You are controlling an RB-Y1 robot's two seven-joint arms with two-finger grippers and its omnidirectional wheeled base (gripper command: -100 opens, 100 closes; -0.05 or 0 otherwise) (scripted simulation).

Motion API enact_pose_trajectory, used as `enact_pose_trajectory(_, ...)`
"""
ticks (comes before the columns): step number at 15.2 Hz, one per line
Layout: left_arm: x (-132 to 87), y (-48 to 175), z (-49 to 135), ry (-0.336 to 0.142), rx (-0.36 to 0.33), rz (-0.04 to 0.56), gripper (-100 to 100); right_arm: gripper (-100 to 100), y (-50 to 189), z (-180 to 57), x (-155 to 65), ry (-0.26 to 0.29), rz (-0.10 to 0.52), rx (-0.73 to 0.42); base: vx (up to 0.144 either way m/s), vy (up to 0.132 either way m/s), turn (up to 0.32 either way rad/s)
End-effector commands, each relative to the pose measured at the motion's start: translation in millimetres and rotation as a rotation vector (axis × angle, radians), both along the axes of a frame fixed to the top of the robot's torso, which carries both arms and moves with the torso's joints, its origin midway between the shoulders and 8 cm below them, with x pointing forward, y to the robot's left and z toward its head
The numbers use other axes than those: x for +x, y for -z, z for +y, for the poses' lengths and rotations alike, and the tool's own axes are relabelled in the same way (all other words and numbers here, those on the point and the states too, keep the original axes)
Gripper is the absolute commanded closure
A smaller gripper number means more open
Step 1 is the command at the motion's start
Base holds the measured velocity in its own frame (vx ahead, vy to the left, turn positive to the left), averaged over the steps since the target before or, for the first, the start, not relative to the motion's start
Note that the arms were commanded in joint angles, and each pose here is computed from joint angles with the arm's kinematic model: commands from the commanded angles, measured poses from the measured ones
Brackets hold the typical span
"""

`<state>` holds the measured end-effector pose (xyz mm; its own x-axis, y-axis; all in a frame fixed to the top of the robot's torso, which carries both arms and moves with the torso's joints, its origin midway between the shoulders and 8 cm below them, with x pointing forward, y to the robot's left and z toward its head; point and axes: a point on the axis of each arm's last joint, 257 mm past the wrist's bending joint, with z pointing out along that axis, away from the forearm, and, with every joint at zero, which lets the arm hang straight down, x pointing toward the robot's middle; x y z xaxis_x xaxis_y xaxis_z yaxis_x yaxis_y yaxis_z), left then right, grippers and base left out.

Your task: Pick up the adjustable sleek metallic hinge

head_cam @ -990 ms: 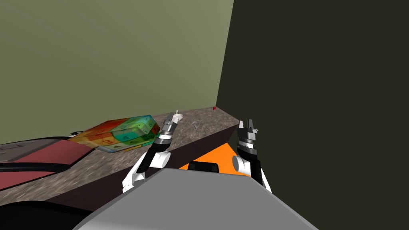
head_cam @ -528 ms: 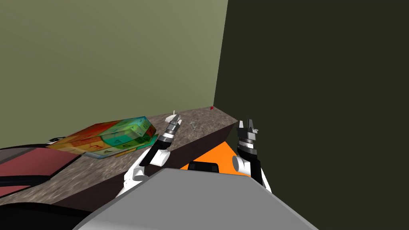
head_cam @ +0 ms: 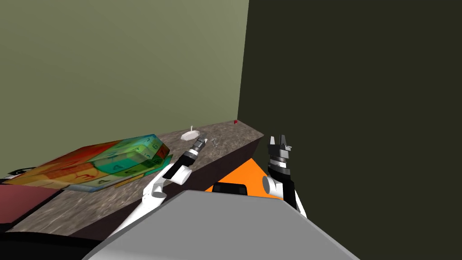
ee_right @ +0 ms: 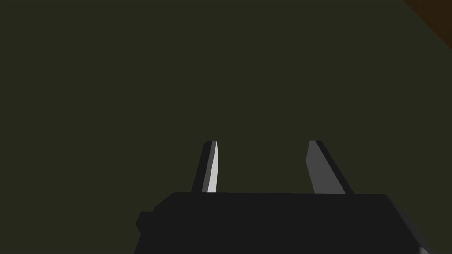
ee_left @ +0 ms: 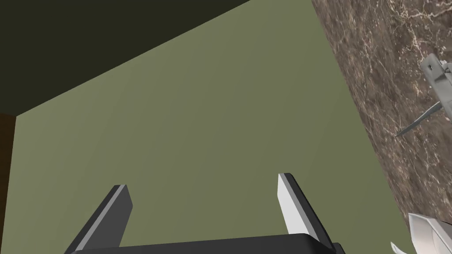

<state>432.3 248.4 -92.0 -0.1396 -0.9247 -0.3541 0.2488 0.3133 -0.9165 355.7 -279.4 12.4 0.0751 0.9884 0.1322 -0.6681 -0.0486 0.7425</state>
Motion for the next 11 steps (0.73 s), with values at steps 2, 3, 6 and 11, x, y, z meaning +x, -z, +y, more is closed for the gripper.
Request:
enact_pose_trajectory(2, 9.6, 29.6, 7.4, 0.001, 0.043, 0.098, -100, 0, 0.0, 0.0, 0.0, 0.0, 0.0, 0.0, 0.0, -0.012, -0.131)
enact_pose_trajectory(3, 10.3, 34.1, 8.9, -0.005, 0.046, 0.116, -100, 0, 0.0, 0.0, 0.0, 0.0, 0.0, 0.0, 0.001, -0.011, -0.133)
enact_pose_trajectory(6, 18.8, 63.7, 19.1, -0.012, 0.092, 0.217, -100, 0, 0.0, 0.0, 0.0, 0.0, 0.0, 0.0, 0.002, -0.012, -0.154)
enact_pose_trajectory(11, 24.9, 93.5, 34.9, -0.028, 0.149, 0.324, -100, 0, 0.0, 0.0, 0.0, 0.0, 0.0, 0.0, 0.003, -0.01, -0.112)
